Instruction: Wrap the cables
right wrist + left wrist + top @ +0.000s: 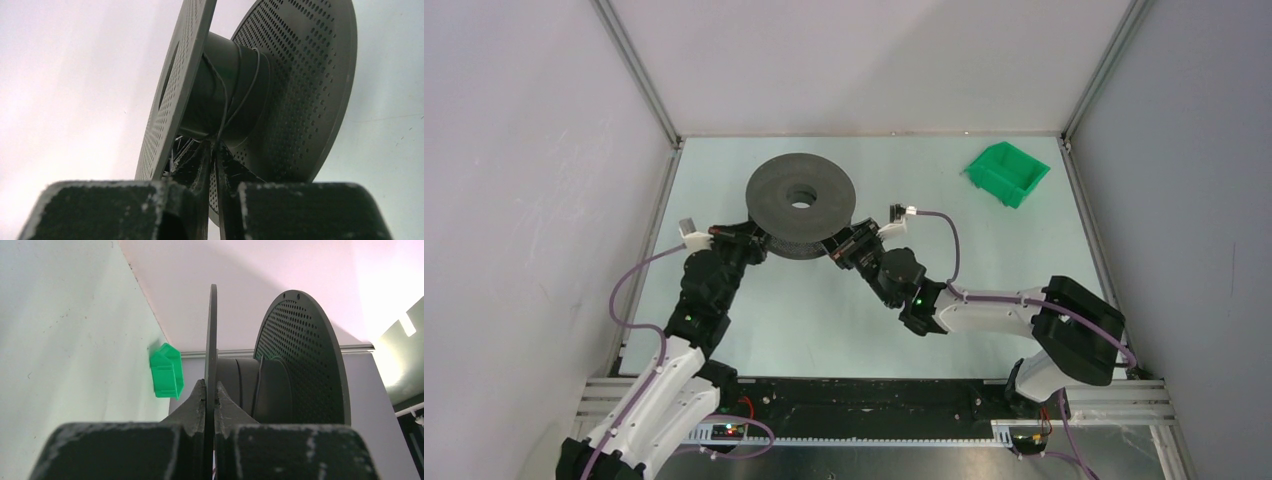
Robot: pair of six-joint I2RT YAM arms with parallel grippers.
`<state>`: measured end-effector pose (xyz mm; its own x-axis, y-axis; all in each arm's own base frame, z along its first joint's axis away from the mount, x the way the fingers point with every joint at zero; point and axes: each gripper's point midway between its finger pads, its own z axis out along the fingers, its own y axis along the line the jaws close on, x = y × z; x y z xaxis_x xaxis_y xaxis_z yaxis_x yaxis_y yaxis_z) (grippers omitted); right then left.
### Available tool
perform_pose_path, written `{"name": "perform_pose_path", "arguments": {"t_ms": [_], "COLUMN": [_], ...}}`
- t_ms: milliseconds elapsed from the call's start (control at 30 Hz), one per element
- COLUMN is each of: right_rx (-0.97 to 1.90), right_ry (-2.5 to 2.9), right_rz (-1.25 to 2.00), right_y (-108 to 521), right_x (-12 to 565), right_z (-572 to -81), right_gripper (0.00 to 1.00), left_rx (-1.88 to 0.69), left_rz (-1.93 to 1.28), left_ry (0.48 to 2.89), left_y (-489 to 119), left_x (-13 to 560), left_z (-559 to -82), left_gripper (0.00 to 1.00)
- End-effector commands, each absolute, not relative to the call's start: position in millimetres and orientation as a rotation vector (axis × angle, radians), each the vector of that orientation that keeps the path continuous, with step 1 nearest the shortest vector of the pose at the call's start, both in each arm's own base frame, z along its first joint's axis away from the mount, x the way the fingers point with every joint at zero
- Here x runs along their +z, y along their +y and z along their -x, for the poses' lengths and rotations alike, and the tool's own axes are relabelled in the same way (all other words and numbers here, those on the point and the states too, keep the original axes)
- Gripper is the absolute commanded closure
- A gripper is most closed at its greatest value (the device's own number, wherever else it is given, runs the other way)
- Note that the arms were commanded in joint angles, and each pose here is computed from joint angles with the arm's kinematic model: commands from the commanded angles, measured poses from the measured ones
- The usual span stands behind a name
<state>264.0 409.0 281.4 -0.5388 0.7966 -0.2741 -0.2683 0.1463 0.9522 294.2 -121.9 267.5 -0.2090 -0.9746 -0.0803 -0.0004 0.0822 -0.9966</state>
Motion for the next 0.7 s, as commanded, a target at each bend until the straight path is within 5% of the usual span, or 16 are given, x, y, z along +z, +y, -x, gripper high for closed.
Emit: {"name": "perform_pose_path", "arguments": {"t_ms": [0,667], "right_rx": [1.39,1.406], "right_ry": [1.626,1.589], "right_rz": [-0.499,-0.432], "right_y": [396.5,370.5], "right_x": [255.8,269.1], "right_z": [-267.1,-263.1], "right_gripper": [0.88,0.74], "left_rx": [-1.566,-1.552], "left_rz": [0.91,0.898], "left_ry": [1.209,1.22], "left_y": [-133.2,-133.2], "left_x": [345.6,339.5], "left_z": [-270.2,-268.5], "left_gripper": [1.0,1.0]}}
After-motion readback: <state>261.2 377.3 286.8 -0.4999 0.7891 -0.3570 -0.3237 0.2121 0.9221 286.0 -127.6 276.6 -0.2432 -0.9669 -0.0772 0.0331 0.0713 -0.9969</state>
